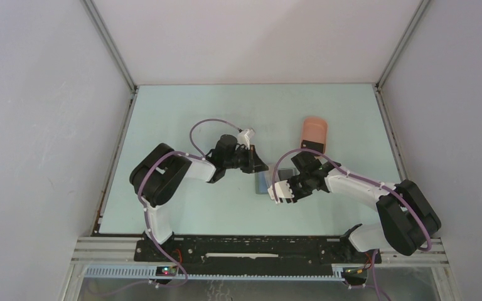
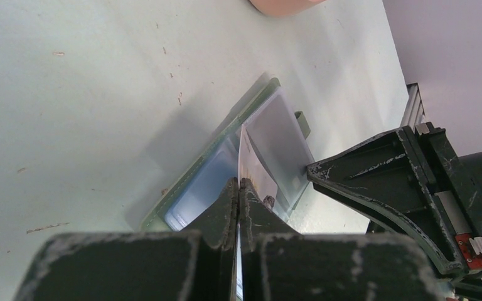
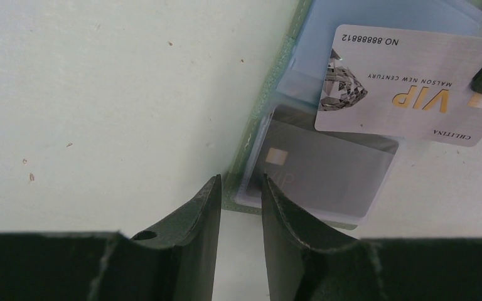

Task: Put the credit cards into the card holder
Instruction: Insert the credit card into the card holder.

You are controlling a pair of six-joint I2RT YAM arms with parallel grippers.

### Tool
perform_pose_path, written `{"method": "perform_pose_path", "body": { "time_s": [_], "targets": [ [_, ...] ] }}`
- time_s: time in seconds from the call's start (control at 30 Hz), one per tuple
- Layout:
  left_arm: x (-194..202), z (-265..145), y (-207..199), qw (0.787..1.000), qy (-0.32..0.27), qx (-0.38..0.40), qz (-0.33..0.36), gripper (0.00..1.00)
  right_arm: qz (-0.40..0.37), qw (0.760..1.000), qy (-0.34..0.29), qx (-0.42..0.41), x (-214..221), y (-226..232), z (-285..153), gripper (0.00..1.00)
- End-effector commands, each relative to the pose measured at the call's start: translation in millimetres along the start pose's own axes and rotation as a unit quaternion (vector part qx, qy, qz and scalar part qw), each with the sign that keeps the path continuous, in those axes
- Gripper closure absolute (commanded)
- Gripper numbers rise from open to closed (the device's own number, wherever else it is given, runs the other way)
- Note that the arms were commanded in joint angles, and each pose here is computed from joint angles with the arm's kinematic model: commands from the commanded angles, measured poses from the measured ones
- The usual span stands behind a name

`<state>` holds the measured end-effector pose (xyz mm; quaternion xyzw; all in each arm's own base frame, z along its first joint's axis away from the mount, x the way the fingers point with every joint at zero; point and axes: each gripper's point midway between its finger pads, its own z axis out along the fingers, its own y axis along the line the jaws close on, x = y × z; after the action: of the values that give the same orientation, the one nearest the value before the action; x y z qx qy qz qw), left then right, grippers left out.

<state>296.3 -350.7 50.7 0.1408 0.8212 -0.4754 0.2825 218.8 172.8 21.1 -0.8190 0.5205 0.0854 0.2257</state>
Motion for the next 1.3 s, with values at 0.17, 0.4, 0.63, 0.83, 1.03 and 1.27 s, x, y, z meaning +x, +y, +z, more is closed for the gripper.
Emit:
{"method": "perform_pose_path", "body": {
  "time_s": [0.17, 0.4, 0.63, 0.83, 1.03, 1.27],
  "targets": [
    [-4.5, -3.9, 4.3, 0.999, -0.011, -0.025, 0.018, 1.00, -0.002, 1.000, -0.007, 0.011, -8.7, -8.2, -6.7, 0.62],
    [-19.3, -2.9, 2.7, 0.999, -0.032, -0.033, 0.028, 1.00, -0.002, 1.000, -0.007, 0.012, -9.0, -8.3, -7.6, 0.62],
    [-18.5, 1.2, 2.3, 0.999, -0.031, -0.031, 0.028, 1.00, -0.002, 1.000, -0.008, 0.011, -9.3, -7.7, -7.5, 0.63],
    [-19.0, 1.0, 0.6, 0.998, -0.035, -0.030, 0.034, 1.00, -0.002, 1.000, -0.008, 0.013, -9.7, -8.6, -8.1, 0.63],
    [-22.5, 1.6, -5.0, 0.998, -0.042, -0.026, 0.043, 1.00, -0.002, 1.000, -0.007, 0.013, -9.3, -8.3, -8.2, 0.63],
    [-21.5, 3.7, -6.6, 0.998, -0.041, -0.027, 0.044, 1.00, -0.002, 1.000, -0.009, 0.014, -10.0, -8.9, -8.8, 0.63]
  ]
}}
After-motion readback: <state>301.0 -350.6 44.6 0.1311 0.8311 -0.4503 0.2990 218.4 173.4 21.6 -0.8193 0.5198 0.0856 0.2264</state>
